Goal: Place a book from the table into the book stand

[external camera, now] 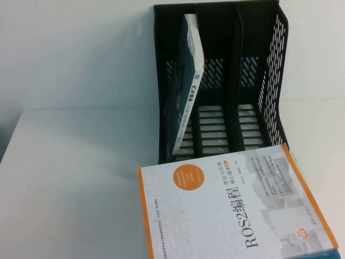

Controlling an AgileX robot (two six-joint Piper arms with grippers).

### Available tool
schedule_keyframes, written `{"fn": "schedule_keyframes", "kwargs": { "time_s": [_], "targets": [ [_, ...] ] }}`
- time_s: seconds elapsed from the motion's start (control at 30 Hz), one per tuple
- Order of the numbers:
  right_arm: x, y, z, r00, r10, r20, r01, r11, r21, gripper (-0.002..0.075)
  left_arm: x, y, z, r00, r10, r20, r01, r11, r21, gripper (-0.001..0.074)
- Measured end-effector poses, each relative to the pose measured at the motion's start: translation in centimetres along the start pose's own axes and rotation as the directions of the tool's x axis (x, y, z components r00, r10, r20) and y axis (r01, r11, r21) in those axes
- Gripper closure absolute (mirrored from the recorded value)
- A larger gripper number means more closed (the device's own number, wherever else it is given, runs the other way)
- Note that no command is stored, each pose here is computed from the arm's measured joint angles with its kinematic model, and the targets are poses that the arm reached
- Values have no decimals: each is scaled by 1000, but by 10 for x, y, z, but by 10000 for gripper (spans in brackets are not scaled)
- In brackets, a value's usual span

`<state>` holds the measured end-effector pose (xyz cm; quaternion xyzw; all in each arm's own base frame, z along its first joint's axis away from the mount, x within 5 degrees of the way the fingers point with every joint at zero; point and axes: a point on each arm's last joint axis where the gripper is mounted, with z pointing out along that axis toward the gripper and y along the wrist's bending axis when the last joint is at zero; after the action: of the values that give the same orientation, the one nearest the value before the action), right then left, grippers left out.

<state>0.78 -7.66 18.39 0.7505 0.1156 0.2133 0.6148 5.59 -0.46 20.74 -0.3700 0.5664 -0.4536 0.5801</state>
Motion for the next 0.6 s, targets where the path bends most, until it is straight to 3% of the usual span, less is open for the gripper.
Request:
{"fn": "schedule_keyframes", "kwargs": {
  "time_s": [0.13, 0.2, 0.27, 0.33, 0.4, 0.5, 0.53, 0.6],
  "targets": [
    [5, 2, 0, 998, -17, -54, 16, 1000, -25, 729, 1, 1, 0, 1000, 8, -16, -8, 1000, -7, 738],
    [13, 13, -2, 985, -125, -120, 105, 981, -162, 729, 1, 0, 0, 1000, 8, -11, -8, 1000, -5, 738],
    [24, 33, -9, 936, -314, -157, 233, 890, -392, 729, 0, 0, 0, 1000, 8, 2, -8, 1000, 1, 738],
    [40, 57, -25, 839, -520, -159, 326, 715, -619, 729, -2, -1, 0, 1000, -5, 27, 5, 1000, 13, 738],
    [56, 85, -49, 673, -737, -58, 393, 422, -817, 729, -5, -2, 0, 998, -18, 57, 16, 999, 27, 738],
    [66, 115, -80, 380, -906, 185, 446, 4, -895, 729, -10, -5, -1, 994, -40, 106, 35, 998, 54, 738],
    [64, 127, -86, 318, -914, 252, 464, -82, -882, 729, -11, -5, -1, 991, -46, 122, 38, 997, 62, 738],
    [59, 145, -91, 193, -933, 303, 523, -163, -836, 729, -13, -6, -1, 989, -44, 138, 35, 997, 71, 738]
  ]
}}
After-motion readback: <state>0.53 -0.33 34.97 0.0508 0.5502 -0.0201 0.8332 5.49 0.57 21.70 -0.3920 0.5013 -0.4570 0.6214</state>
